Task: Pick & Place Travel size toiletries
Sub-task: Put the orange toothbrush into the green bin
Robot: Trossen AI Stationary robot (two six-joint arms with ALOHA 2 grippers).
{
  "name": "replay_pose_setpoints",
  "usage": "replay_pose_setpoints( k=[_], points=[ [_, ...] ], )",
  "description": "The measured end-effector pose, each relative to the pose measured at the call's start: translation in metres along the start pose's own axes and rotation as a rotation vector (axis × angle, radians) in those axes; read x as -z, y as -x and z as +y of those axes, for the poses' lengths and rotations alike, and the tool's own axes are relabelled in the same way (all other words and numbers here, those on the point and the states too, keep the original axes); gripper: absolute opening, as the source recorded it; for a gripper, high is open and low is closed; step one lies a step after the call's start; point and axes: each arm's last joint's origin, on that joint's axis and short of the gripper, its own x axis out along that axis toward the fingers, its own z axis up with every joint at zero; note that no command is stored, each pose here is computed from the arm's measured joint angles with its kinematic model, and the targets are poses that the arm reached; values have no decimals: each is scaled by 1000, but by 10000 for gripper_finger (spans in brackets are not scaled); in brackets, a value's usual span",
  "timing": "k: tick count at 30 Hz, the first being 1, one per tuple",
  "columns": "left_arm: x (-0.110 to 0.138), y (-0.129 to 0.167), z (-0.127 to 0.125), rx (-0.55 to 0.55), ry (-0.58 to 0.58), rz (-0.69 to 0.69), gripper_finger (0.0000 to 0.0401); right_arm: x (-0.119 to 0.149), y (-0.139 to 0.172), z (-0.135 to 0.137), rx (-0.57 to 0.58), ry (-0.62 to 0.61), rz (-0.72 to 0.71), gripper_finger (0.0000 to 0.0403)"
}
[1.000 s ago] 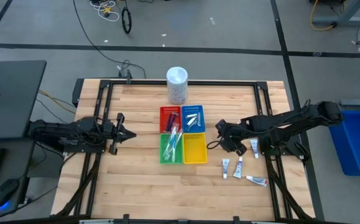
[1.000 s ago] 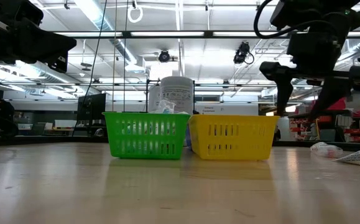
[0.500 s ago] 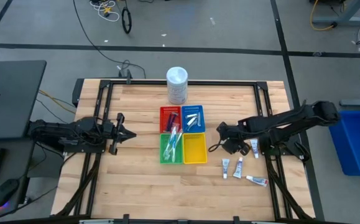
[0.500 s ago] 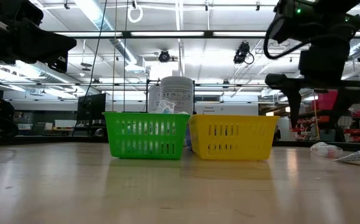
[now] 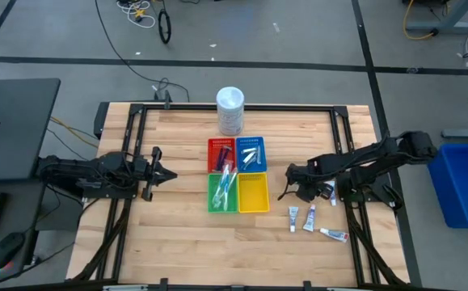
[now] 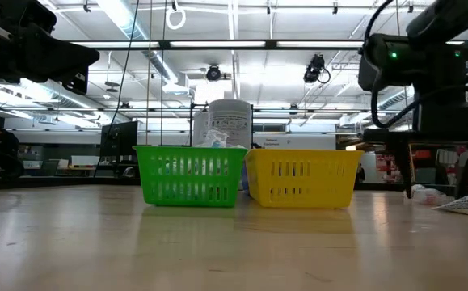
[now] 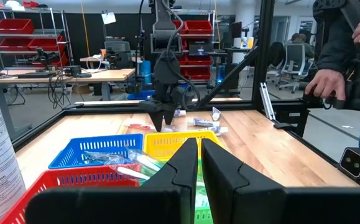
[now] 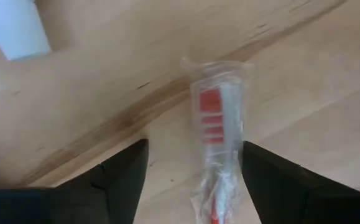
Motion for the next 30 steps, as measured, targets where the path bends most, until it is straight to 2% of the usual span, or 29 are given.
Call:
replay_pose_setpoints(
  k=[9, 23, 30],
  points=[
    [0, 0, 0, 0, 0, 0, 27, 1, -3, 2, 3, 12, -7, 220],
    [0, 0, 0, 0, 0, 0, 27, 2, -4, 4, -22, 63, -6, 125],
    [0, 0, 0, 0, 0, 0, 27, 2, -4, 5, -35, 69, -13, 98]
  ],
)
